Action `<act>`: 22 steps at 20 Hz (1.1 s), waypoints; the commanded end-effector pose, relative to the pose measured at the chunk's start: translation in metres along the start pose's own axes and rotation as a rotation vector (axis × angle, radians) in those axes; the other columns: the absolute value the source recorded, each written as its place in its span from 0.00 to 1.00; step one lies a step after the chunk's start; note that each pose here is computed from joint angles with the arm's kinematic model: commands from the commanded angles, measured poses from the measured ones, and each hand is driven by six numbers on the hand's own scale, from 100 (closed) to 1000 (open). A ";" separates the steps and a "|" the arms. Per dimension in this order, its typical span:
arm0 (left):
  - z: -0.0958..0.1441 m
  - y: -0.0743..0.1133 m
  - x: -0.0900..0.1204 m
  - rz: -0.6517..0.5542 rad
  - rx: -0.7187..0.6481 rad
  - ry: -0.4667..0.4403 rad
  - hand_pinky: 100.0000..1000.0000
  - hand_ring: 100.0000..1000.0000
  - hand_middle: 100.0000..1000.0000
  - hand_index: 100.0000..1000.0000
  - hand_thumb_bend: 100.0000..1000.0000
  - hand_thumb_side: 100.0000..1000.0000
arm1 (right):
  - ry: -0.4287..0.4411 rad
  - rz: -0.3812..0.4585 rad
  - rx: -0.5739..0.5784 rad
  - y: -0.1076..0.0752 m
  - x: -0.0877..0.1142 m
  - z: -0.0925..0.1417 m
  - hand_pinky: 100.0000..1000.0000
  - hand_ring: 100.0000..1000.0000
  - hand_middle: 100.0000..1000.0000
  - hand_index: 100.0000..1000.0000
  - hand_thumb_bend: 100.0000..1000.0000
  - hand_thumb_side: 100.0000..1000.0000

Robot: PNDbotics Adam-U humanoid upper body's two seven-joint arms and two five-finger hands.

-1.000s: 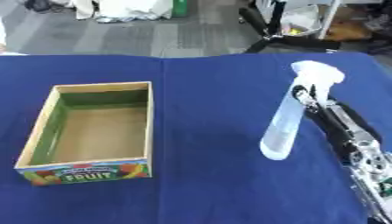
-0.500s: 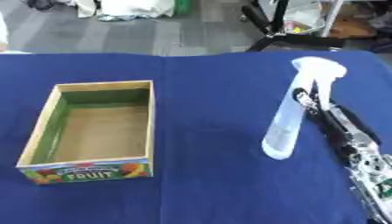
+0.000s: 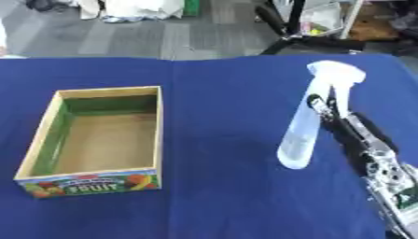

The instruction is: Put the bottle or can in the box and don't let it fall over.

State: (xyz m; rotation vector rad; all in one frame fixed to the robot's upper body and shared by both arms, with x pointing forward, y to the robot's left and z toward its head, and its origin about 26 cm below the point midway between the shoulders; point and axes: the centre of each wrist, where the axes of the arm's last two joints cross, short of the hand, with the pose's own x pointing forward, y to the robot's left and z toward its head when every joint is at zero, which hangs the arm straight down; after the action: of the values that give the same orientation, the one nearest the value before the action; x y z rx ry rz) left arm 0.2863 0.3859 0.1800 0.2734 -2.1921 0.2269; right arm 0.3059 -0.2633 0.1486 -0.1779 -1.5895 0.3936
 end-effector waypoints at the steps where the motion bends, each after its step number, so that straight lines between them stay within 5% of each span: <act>1: -0.004 0.001 0.006 -0.012 -0.019 -0.018 0.89 1.00 1.00 0.76 0.62 0.51 | -0.021 0.009 -0.024 -0.002 0.005 -0.001 1.00 1.00 1.00 1.00 0.00 0.86; 22: -0.004 0.000 0.006 -0.010 -0.034 -0.015 0.89 1.00 1.00 0.76 0.61 0.51 | 0.005 0.001 -0.045 0.005 0.003 -0.012 1.00 1.00 1.00 1.00 0.00 0.84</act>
State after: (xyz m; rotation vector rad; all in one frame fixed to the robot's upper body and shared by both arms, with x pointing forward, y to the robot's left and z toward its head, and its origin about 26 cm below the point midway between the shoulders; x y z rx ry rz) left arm 0.2873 0.3849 0.1784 0.2610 -2.1850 0.2137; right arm 0.3155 -0.2544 0.1429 -0.2010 -1.5733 0.3536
